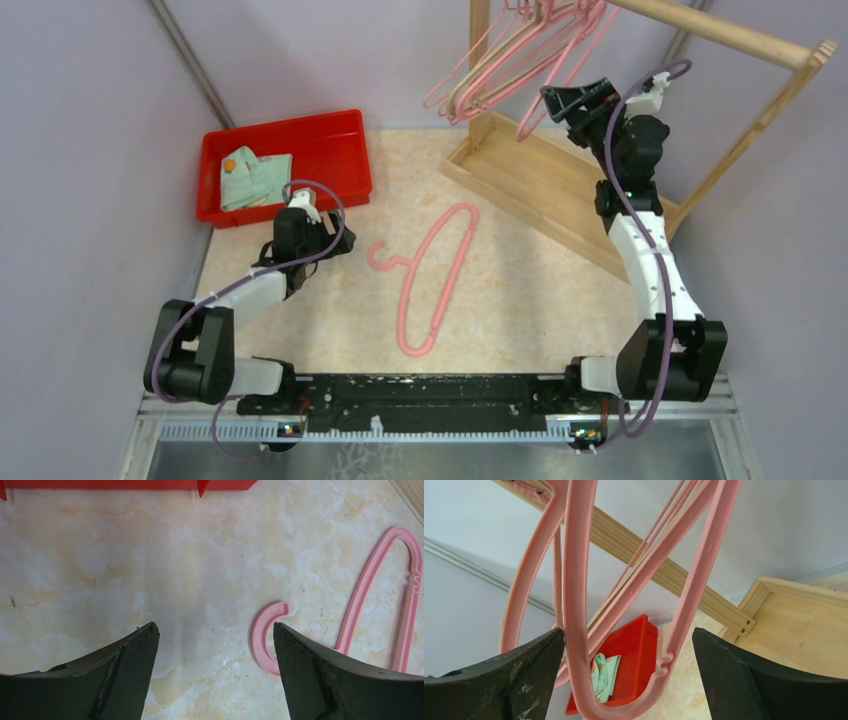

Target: Organize the hangers

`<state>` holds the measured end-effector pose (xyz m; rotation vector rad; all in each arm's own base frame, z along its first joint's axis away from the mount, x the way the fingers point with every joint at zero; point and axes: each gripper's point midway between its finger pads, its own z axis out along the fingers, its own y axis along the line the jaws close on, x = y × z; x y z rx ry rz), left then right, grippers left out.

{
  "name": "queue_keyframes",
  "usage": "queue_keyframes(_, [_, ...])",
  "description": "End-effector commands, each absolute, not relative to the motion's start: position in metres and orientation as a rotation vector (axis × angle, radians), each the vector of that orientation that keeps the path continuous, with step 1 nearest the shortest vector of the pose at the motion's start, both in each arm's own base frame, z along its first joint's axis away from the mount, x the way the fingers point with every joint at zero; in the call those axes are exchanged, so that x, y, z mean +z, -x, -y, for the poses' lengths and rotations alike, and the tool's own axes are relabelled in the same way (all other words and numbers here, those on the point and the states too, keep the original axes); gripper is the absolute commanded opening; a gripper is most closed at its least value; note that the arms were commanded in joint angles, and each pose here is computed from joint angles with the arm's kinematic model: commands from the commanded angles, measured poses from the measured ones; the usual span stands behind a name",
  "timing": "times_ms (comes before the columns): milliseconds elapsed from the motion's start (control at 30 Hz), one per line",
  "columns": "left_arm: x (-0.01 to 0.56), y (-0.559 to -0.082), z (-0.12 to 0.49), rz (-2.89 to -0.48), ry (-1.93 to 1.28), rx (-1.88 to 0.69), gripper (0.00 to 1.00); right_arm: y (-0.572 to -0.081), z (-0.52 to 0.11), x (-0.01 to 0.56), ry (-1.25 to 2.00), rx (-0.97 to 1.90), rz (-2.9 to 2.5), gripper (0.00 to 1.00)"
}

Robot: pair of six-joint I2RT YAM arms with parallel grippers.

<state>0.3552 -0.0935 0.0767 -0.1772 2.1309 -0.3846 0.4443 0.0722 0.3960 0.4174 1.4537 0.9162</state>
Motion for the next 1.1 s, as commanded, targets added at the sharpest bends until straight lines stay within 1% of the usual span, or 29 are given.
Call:
queue_keyframes(0, [0.095, -0.362, 0.097, -2.088, 0.157, -0.393, 0.89, -0.41, -0.073, 0.439, -0.321, 0.883, -1.352, 0.98])
queue_keyframes(100, [0.095, -0.361, 0.096, -2.085, 0.16, -0.387, 0.89, -0.393, -0.075, 0.448, -0.284, 0.868, -1.334, 0.98])
queue_keyframes(233, [0.094, -0.362, 0.095, -2.09, 0.16, -0.379, 0.89, -0.367, -0.078, 0.45, -0.228, 0.829, -1.348, 0.95])
queue_keyframes(533, [0.09, -0.363, 0.093, -2.096, 0.16, -0.361, 0.89, -0.303, -0.101, 0.418, -0.084, 0.755, -1.455, 0.89])
queue_keyframes(667, [0.089, -0.364, 0.095, -2.101, 0.154, -0.368, 0.89, -0.284, -0.112, 0.376, -0.044, 0.748, -1.558, 0.88])
queue_keyframes(800, [0.085, -0.365, 0.097, -2.11, 0.152, -0.368, 0.89, -0.27, -0.125, 0.321, -0.009, 0.74, -1.692, 0.88])
queue_keyframes(933, [0.083, -0.366, 0.098, -2.116, 0.154, -0.366, 0.89, -0.259, -0.153, 0.266, 0.059, 0.765, -1.835, 0.89])
queue_keyframes(1000, [0.082, -0.367, 0.099, -2.118, 0.156, -0.365, 0.89, -0.253, -0.175, 0.24, 0.117, 0.761, -1.908, 0.91])
queue_keyframes(1033, [0.083, -0.367, 0.1, -2.118, 0.155, -0.367, 0.89, -0.244, -0.195, 0.229, 0.179, 0.773, -1.937, 0.96])
queue_keyframes(1067, [0.083, -0.367, 0.101, -2.116, 0.155, -0.368, 0.89, -0.24, -0.209, 0.219, 0.22, 0.767, -1.962, 0.98])
